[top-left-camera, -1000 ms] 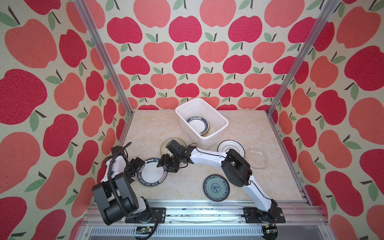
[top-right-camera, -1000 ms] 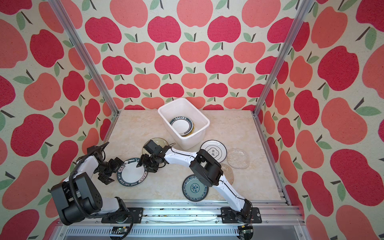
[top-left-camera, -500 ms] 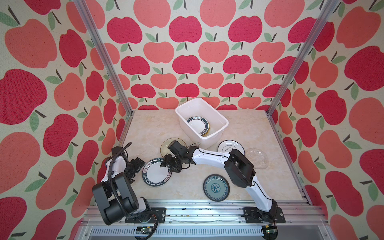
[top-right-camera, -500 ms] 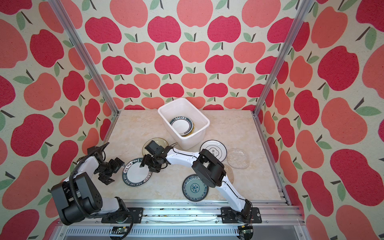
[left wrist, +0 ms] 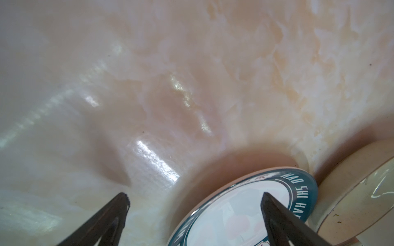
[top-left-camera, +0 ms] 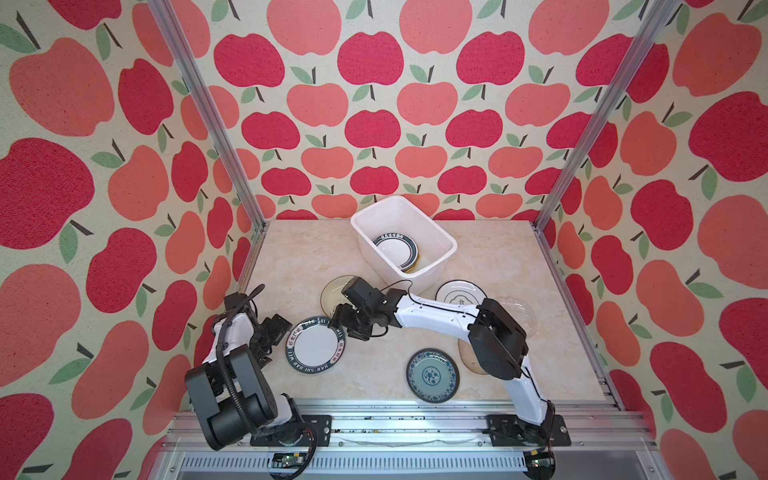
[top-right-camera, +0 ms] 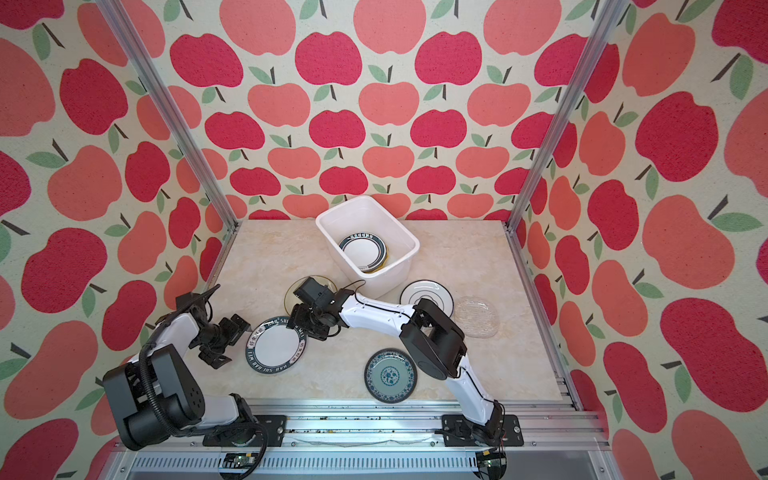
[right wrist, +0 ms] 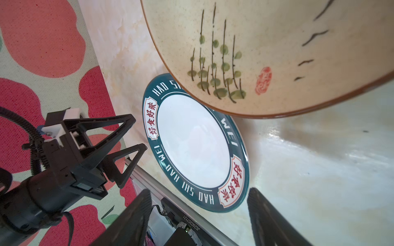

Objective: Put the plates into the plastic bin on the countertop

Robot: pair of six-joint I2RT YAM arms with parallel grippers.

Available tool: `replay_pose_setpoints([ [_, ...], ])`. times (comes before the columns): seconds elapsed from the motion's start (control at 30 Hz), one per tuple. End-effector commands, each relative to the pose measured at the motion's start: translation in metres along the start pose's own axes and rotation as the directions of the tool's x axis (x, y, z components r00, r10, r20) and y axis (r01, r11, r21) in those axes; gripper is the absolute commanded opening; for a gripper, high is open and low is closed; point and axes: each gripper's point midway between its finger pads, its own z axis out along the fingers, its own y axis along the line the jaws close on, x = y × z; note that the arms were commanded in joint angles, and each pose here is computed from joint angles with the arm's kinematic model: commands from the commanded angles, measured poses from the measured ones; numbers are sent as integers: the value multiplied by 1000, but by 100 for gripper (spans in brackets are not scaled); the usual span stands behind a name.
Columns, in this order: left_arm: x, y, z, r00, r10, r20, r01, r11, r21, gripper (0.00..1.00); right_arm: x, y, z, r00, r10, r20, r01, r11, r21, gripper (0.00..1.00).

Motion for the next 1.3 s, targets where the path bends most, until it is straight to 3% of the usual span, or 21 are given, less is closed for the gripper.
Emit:
replay_pose_setpoints([
  [0.0,6,0,2,1000,21,-20,-21,1000,3,99,1,-13,2,1000,20,-12,-19,999,43,75],
  [0.37,7,-6,4,998,48,-30,-48,999,15,99,6,-26,30,992,74,-98,-69,996,52,75],
  [0.8,6,-7,8,998,48,-45,-48,999,12,99,10,-2,56,978,19,-209,-29,999,-43,72],
  [0.97,4,-8,10,998,51,-48,-51,999,12,99,8,7,54,981,-3,-195,-14,996,-86,66],
  [1.27,6,-7,16,997,47,-63,-46,999,13,99,6,13,53,983,-20,-180,-4,991,-132,46],
])
